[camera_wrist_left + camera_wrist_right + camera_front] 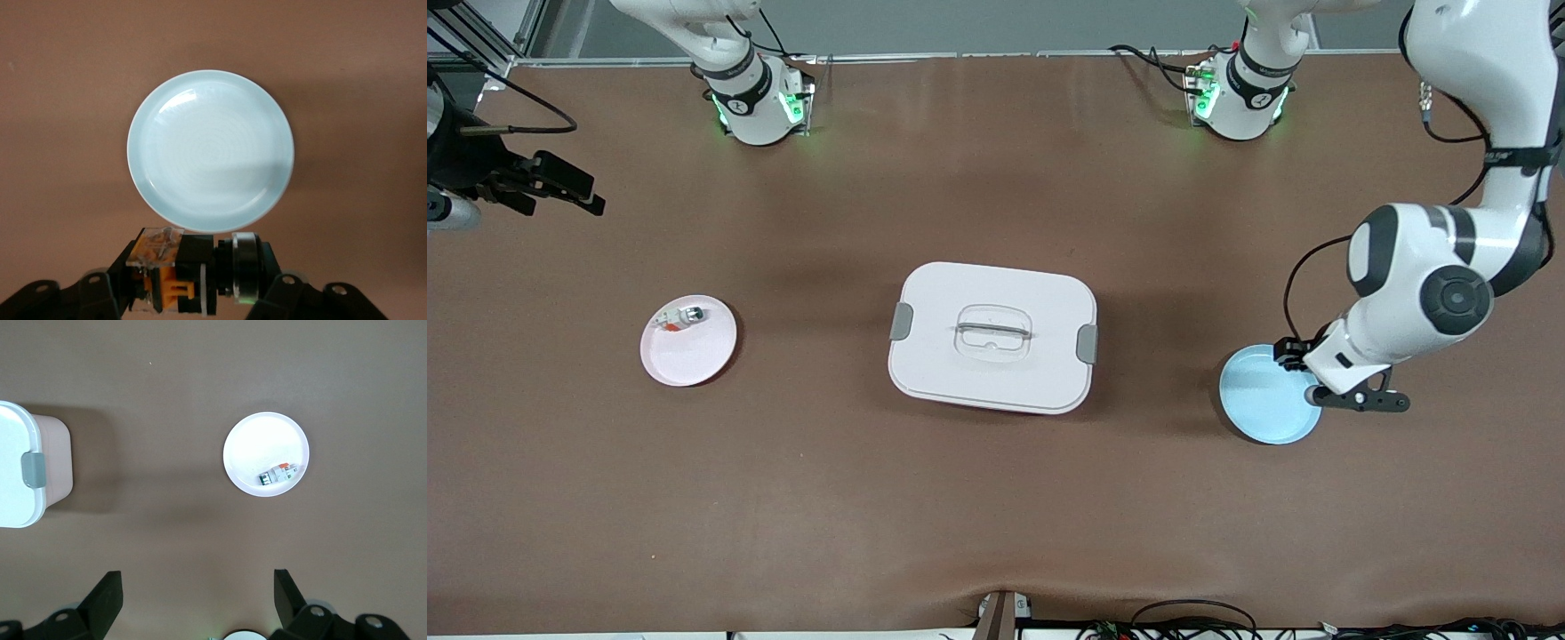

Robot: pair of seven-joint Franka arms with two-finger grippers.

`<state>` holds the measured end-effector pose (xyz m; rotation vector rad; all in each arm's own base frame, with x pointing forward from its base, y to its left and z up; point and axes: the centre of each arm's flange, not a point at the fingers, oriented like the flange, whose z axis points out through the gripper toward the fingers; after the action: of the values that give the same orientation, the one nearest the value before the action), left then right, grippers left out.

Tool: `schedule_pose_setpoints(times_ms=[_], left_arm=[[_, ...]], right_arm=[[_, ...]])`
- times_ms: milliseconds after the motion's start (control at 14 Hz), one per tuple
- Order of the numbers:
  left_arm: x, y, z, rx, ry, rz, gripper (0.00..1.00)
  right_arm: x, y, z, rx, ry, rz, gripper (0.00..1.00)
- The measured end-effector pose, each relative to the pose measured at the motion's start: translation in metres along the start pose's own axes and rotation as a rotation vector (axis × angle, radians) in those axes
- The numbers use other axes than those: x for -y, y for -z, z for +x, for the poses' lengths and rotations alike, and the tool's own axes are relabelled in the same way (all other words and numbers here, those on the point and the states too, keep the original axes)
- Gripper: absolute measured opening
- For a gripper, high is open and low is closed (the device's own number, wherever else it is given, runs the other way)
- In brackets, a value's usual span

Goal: Transfer orange switch to right arm and place
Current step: 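Carry the switch with the left gripper over the white box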

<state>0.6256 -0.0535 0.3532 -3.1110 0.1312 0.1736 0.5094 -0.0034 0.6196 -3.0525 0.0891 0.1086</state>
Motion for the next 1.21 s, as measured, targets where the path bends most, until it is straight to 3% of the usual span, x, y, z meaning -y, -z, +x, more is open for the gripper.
schedule_pose_setpoints(times_ms=[286,500,1000,1214], left_arm=[[-0.030,0.085,-0.006,0.062,0.067,-0.046,0.73],[-0.056,0.130,-0.008,0.061,0.176,-0.146,0.73],[-0.138,0.186,-0.026,0.082,0.418,-0.306,0.73],[-0.176,0.205,-0.038,0.106,0.552,-0.331,0.73]], right_arm=[[-0.001,0.007,-0.003,-0.019,0.022,-0.018,1.00],[-0.003,0.016,-0.009,-0.039,0.026,-0.045,1.00],[-0.006,0.019,-0.012,-0.045,0.024,-0.063,1.00],[-0.007,0.020,-0.012,-0.046,0.023,-0.062,1.00]])
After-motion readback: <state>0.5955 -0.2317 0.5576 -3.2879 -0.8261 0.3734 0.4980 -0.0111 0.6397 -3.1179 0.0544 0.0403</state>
